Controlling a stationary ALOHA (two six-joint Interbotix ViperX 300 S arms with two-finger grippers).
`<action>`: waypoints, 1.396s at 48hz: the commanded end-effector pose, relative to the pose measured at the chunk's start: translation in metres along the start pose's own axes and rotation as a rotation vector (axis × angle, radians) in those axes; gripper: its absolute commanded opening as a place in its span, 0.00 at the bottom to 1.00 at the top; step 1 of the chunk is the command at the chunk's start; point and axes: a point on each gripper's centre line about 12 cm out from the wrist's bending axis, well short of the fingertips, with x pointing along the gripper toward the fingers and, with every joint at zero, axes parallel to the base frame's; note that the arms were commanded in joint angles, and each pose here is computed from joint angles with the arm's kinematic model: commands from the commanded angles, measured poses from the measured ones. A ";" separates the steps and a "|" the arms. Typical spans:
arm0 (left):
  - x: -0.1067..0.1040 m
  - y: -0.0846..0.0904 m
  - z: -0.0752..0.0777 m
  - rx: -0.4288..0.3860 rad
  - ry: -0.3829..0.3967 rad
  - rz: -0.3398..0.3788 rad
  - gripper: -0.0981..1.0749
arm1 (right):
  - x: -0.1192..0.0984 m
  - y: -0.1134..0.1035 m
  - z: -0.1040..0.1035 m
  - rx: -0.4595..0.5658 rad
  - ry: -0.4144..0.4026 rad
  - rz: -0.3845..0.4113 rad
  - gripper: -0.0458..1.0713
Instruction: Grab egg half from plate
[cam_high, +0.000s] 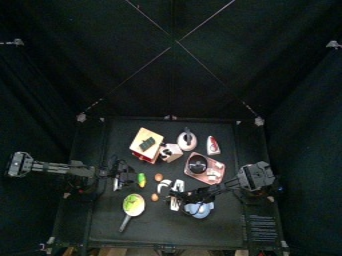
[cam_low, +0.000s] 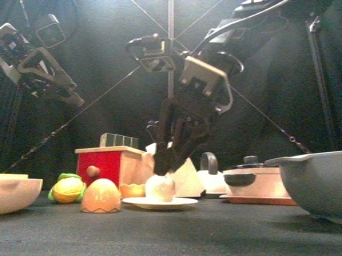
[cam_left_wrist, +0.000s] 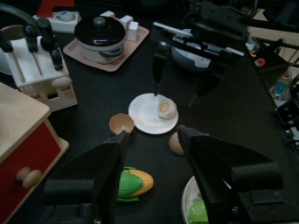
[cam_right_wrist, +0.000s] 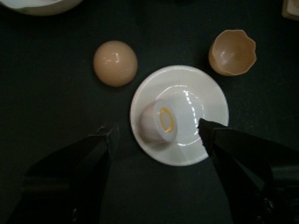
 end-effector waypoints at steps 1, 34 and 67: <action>0.000 -0.001 0.006 0.004 -0.019 -0.005 0.82 | -0.006 -0.003 0.015 0.022 -0.038 0.011 0.95; 0.000 -0.001 0.005 0.004 -0.016 -0.005 0.82 | 0.007 -0.007 0.000 0.053 -0.004 0.036 0.94; 0.000 -0.001 0.004 0.007 -0.015 -0.005 0.82 | 0.008 -0.007 0.000 0.056 -0.008 0.045 0.94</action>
